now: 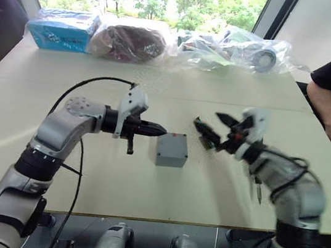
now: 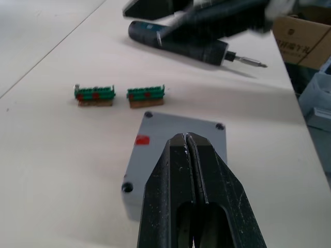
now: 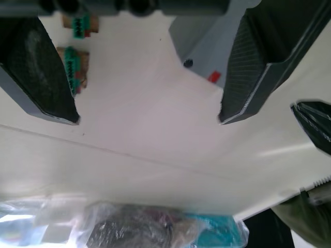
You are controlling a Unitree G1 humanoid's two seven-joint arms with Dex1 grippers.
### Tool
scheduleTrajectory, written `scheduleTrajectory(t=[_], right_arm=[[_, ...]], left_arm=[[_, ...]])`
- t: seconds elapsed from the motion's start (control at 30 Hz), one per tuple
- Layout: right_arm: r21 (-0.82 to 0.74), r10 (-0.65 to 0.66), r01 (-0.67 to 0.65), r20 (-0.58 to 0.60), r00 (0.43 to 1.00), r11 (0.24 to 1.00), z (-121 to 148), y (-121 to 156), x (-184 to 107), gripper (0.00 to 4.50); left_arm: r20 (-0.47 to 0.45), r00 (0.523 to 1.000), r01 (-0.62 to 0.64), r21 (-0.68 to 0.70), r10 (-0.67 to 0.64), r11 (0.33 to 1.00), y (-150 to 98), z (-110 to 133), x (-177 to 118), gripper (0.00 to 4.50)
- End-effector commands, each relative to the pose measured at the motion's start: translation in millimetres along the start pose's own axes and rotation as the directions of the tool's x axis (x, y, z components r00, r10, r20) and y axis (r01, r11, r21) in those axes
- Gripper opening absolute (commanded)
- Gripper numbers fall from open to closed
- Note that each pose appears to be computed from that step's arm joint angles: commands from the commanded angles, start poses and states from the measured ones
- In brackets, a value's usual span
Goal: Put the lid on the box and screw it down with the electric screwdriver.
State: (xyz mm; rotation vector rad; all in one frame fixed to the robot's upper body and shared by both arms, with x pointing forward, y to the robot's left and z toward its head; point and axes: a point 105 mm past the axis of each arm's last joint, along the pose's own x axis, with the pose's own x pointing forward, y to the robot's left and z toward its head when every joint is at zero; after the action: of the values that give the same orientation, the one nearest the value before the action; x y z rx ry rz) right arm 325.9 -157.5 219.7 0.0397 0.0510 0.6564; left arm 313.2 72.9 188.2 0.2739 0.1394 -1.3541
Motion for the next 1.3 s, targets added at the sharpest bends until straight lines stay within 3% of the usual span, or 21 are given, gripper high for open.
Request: scheduleTrajectory(t=[0.03, 0.1, 0.2, 0.27, 0.4, 0.5, 0.67, 1.13, 1.3], right_arm=[[-0.010, -0.041, 0.040, -0.089, 0.995, 0.999, 24.1, -9.2, -23.9, 4.47], [0.012, -0.139, 0.145, -0.228, 0.964, 0.989, 21.1, -27.0, -35.1, 4.47], [0.053, -0.179, 0.248, -0.548, 0.817, 0.967, -8.6, -49.1, -62.8, 4.47], [0.049, -0.179, 0.257, -0.594, 0.784, 0.965, -10.3, -52.1, -69.8, 4.47], [0.074, -0.173, 0.345, -0.755, 0.632, 0.936, -33.3, -70.9, -89.5, 4.47], [0.109, -0.141, 0.370, -0.798, 0.586, 0.923, -41.0, -76.1, -91.6, 4.47], [0.159, -0.087, 0.376, -0.823, 0.561, 0.913, -46.4, -78.1, -82.5, 4.47], [0.063, -0.102, 0.360, -0.901, 0.423, 0.931, -83.4, -98.8, -58.6, 4.47], [0.063, -0.072, 0.334, -0.923, 0.379, 0.940, -89.9, -95.2, -60.6, 3.19]], left_arm=[[0.043, 0.995, 0.089, 0.085, -0.093, 0.992, -15.8, 20.2, 9.8, 0.00], [0.044, 0.991, 0.123, 0.110, -0.128, 0.986, -21.9, 23.6, 14.4, 0.00], [0.028, 0.982, 0.180, 0.142, -0.185, 0.974, -31.2, 25.4, 18.7, 0.00], [0.019, 0.979, 0.200, 0.157, -0.205, 0.967, -34.6, 25.6, 20.7, 0.00], [0.023, 0.976, 0.207, 0.177, -0.215, 0.962, -35.5, 24.7, 26.4, 0.00], [0.030, 0.977, 0.202, 0.176, -0.210, 0.964, -36.1, 22.9, 28.0, 0.00], [0.038, 0.984, 0.166, 0.158, -0.174, 0.973, -35.9, 18.1, 27.9, 0.00], [0.057, 0.994, 0.089, 0.111, -0.096, 0.990, -40.7, 9.6, 26.5, 0.00], [0.059, 0.995, 0.074, 0.101, -0.080, 0.992, -40.1, 8.4, 25.8, 0.00]])
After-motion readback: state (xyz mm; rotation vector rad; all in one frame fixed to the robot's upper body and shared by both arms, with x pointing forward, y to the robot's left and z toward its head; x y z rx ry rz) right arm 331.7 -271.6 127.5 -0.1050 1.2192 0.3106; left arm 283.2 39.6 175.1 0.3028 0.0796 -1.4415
